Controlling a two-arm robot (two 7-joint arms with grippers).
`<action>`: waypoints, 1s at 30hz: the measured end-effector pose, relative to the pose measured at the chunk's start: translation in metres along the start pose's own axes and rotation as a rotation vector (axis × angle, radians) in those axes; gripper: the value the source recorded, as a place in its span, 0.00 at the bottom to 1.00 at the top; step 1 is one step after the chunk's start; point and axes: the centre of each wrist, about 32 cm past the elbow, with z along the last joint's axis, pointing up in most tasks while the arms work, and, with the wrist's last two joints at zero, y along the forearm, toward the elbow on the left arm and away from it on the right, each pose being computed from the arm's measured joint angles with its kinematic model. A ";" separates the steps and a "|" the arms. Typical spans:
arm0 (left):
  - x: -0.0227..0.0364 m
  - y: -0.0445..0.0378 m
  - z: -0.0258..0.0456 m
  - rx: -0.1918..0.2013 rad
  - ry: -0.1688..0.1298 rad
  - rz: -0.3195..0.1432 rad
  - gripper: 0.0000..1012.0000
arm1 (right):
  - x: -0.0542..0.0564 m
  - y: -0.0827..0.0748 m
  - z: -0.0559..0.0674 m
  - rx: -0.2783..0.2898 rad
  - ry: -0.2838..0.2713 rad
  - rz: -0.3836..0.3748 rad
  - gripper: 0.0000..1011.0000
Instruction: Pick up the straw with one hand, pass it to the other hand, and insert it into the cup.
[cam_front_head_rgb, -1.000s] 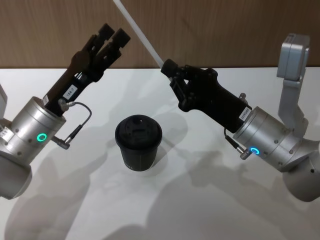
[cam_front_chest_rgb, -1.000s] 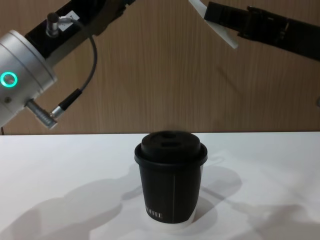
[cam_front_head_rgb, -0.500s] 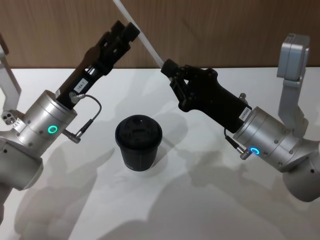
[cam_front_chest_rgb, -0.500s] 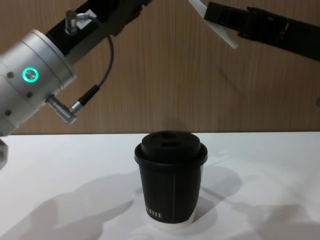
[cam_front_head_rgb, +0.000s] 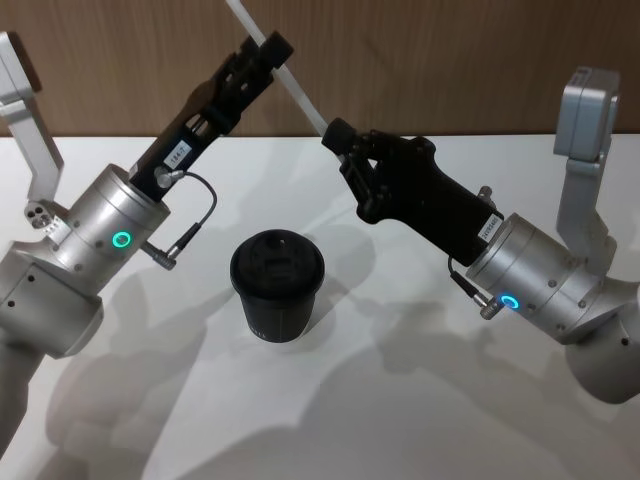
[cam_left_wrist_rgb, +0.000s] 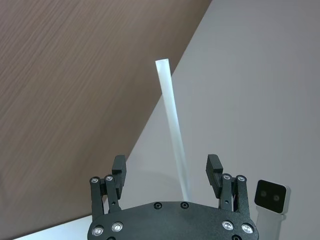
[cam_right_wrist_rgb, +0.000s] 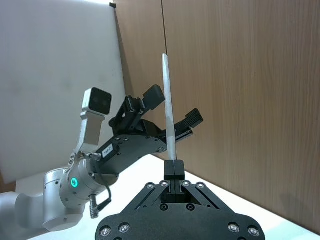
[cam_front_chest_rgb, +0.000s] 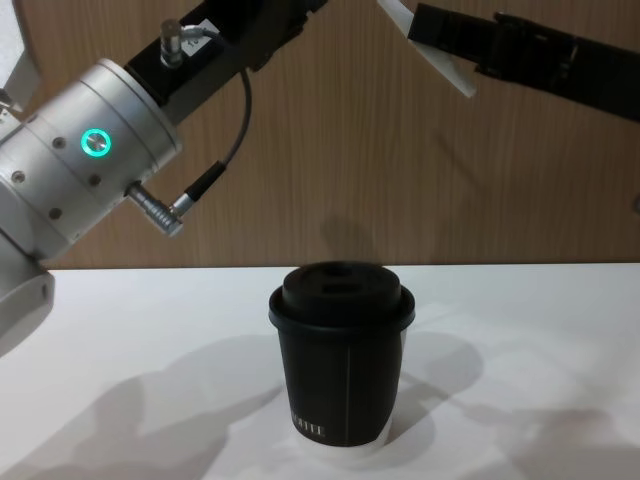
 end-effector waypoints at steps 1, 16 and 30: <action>0.0009 -0.0010 -0.0001 0.000 0.001 -0.001 0.99 | 0.000 0.000 0.000 0.000 0.000 0.000 0.00; 0.0109 -0.0132 -0.0017 0.002 0.016 -0.024 0.89 | 0.000 0.000 0.000 0.000 0.000 0.000 0.00; 0.0128 -0.0182 -0.0012 0.001 0.004 -0.058 0.48 | 0.000 0.000 0.000 0.000 0.000 0.000 0.00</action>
